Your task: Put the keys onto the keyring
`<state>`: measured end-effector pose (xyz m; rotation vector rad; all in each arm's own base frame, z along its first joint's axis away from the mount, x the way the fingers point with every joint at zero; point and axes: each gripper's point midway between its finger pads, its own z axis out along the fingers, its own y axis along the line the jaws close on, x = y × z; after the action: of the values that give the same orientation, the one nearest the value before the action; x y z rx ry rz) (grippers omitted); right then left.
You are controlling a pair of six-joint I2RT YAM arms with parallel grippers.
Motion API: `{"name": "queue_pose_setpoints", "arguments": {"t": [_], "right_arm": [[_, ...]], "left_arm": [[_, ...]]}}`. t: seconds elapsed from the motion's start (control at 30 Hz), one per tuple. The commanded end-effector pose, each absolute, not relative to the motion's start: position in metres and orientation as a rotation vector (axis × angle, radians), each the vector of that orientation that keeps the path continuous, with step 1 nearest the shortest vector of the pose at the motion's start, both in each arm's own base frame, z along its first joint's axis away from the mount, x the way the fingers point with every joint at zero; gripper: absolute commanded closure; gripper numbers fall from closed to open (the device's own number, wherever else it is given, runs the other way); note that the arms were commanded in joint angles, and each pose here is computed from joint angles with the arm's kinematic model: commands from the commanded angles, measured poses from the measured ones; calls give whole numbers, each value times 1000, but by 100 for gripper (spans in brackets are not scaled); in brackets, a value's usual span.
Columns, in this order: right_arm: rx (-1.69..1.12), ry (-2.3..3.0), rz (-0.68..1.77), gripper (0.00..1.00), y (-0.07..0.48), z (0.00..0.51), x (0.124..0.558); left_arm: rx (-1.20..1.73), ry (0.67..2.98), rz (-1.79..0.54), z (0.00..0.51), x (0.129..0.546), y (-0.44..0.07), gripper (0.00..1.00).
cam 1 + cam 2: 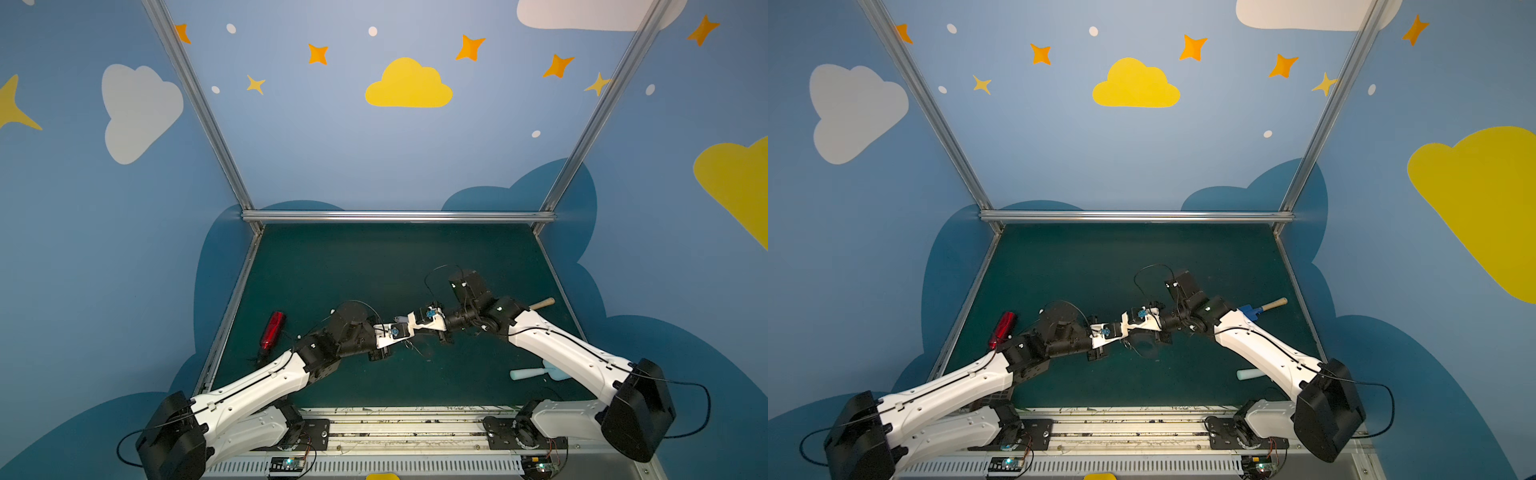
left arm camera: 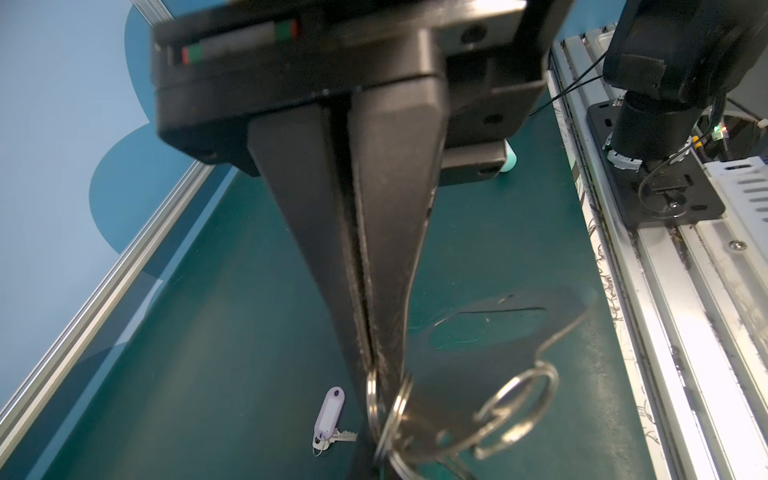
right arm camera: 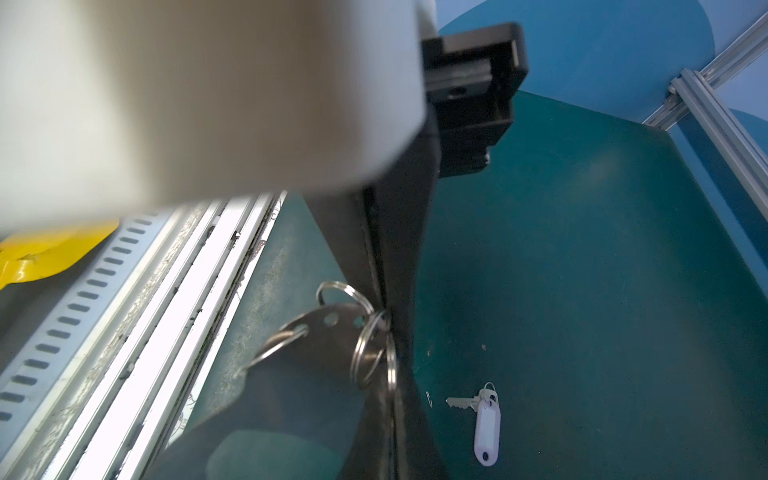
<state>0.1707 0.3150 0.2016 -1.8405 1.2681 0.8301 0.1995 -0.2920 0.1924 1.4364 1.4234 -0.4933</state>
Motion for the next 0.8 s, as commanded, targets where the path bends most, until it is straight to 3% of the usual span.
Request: {"name": "queue_pose_setpoints", "arguments": {"t": [0.0, 0.33, 0.77], "right_arm": [[-1863, 1228, 814, 97, 321, 206, 171], [-1849, 1215, 762, 76, 316, 215, 174], [-1756, 1318, 703, 74, 300, 212, 182]], "left_arm": [[1377, 1272, -528, 241, 200, -308, 96], [1346, 1361, -493, 237, 209, -302, 96], [1326, 1525, -496, 222, 211, -292, 96]]}}
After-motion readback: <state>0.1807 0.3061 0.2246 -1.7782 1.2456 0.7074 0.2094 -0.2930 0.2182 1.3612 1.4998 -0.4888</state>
